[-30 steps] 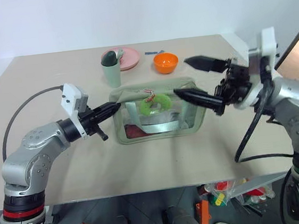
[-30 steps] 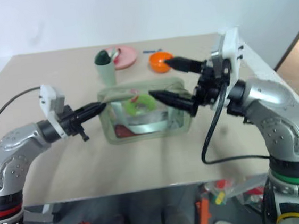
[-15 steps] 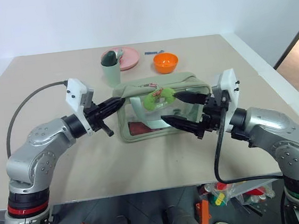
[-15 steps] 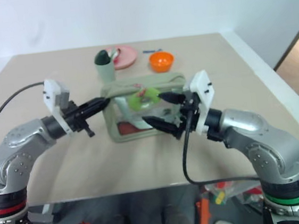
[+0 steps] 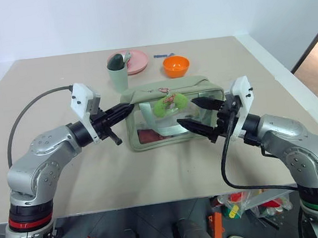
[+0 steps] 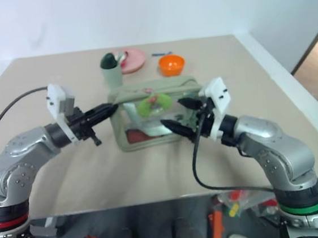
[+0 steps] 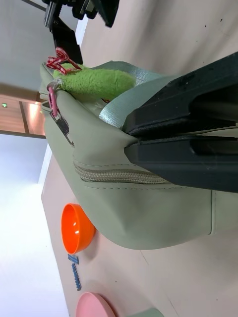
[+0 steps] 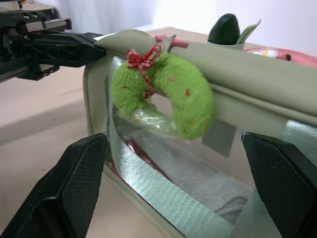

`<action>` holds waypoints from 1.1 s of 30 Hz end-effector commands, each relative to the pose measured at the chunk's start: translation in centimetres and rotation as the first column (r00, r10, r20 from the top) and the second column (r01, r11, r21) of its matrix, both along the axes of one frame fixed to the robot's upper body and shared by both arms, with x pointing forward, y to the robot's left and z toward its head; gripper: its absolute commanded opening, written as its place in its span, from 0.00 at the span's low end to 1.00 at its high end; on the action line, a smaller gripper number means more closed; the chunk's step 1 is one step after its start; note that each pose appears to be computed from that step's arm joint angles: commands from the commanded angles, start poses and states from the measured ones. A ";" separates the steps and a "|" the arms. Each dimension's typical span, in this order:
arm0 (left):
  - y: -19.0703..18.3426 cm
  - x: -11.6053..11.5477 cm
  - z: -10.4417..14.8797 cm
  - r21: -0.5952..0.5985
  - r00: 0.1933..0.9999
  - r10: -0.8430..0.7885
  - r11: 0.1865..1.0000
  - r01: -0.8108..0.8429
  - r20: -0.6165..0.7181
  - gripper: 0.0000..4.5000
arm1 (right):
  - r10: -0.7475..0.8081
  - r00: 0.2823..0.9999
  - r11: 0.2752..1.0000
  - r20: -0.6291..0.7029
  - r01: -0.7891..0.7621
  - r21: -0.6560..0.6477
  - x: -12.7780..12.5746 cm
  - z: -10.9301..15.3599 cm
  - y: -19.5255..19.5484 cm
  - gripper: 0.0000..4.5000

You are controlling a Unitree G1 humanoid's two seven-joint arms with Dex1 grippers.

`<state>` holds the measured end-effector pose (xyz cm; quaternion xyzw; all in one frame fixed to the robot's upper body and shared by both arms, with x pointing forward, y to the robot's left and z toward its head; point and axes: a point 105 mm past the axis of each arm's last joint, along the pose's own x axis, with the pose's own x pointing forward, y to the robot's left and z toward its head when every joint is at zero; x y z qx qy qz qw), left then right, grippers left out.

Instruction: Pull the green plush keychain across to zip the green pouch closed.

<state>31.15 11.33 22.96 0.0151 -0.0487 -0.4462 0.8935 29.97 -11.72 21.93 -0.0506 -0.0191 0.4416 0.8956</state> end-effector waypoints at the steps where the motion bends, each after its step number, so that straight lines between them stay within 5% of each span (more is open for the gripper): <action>1: -0.6 -0.9 1.3 0.010 0.997 -0.033 0.999 0.033 0.066 0.00 | 0.020 0.997 0.999 0.069 -0.023 0.044 0.1 2.2 0.5 1.00; 3: -0.7 -0.9 1.3 0.010 0.997 -0.035 0.999 0.035 0.067 0.00 | 0.033 0.997 0.998 0.068 -0.036 0.054 0.2 2.4 0.9 1.00; 6: -0.9 -0.9 1.3 0.009 0.997 -0.038 0.999 0.037 0.069 0.00 | 0.042 0.997 0.998 0.063 -0.045 0.054 0.4 2.3 1.6 0.84; 17: -1.1 -0.8 1.3 0.008 0.997 -0.033 0.999 0.032 0.077 0.00 | 0.073 0.996 0.997 0.047 -0.074 0.027 0.8 1.3 2.9 0.01; 22: -1.1 -0.7 1.3 0.010 0.997 -0.028 1.000 0.027 0.076 0.00 | 0.105 0.989 0.993 0.103 -0.110 0.041 0.3 3.0 2.9 0.01; 27: -1.4 -0.9 1.1 0.046 0.995 -0.051 0.998 0.047 0.084 0.00 | 0.184 0.953 0.982 0.241 -0.191 0.005 -0.8 7.7 2.3 0.01; 33: -1.9 -0.3 1.6 0.090 0.988 -0.040 0.996 0.027 0.146 0.00 | 0.113 0.924 0.992 0.366 -0.083 -0.096 0.9 11.4 -0.3 0.01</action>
